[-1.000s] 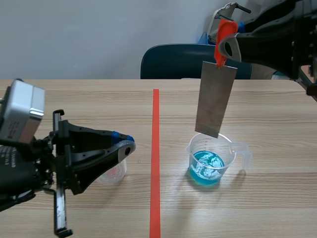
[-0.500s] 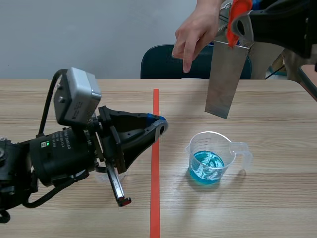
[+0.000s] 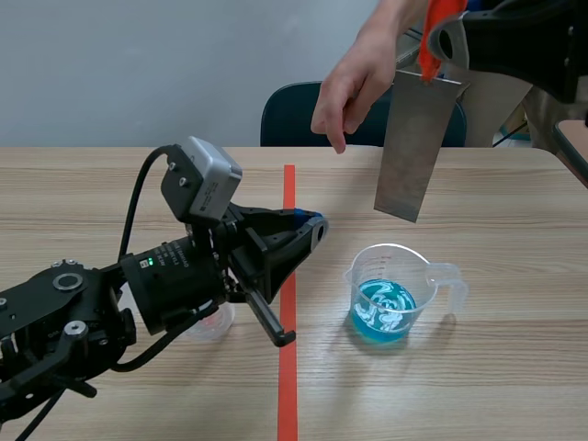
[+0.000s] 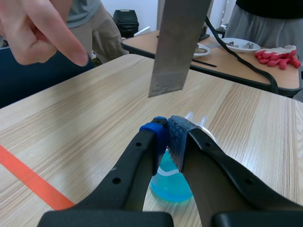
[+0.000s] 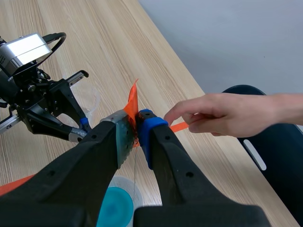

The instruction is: Do the redox reaction experiment

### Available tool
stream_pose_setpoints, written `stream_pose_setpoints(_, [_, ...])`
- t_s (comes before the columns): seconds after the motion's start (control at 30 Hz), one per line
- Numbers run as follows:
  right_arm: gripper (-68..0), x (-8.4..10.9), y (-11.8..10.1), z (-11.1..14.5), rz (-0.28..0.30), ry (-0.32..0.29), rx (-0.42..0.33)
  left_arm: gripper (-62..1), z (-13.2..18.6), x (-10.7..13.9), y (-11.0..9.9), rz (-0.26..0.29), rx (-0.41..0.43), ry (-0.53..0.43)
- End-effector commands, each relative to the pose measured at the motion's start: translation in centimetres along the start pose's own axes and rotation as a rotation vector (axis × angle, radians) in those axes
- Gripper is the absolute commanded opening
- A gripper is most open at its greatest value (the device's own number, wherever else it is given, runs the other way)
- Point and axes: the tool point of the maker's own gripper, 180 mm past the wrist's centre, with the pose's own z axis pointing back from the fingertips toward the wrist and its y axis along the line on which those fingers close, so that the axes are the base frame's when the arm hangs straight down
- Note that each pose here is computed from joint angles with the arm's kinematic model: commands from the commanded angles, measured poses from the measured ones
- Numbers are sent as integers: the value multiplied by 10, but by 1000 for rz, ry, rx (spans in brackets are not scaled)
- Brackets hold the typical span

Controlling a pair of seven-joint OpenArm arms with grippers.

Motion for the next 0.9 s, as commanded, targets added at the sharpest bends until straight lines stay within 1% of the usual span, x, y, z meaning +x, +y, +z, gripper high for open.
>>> stream_pose_setpoints(0.0, [-669,13,-4,2,29,-28,-8,-593,-7,14,-4,2,-5,-52])
stream_pose_setpoints(0.47, [-669,15,-4,2,18,-38,-5,-593,-30,20,-13,49,25,-80])
stream_pose_setpoints(0.63, [-669,15,-4,2,19,-38,-6,-593,-33,22,-15,55,30,-93])
stream_pose_setpoints(0.77, [-669,17,-3,2,9,-51,-2,-593,-34,23,-11,50,53,-95])
stream_pose_setpoints(0.87, [-669,16,-3,2,10,-44,-3,-593,-34,23,-9,47,63,-94])
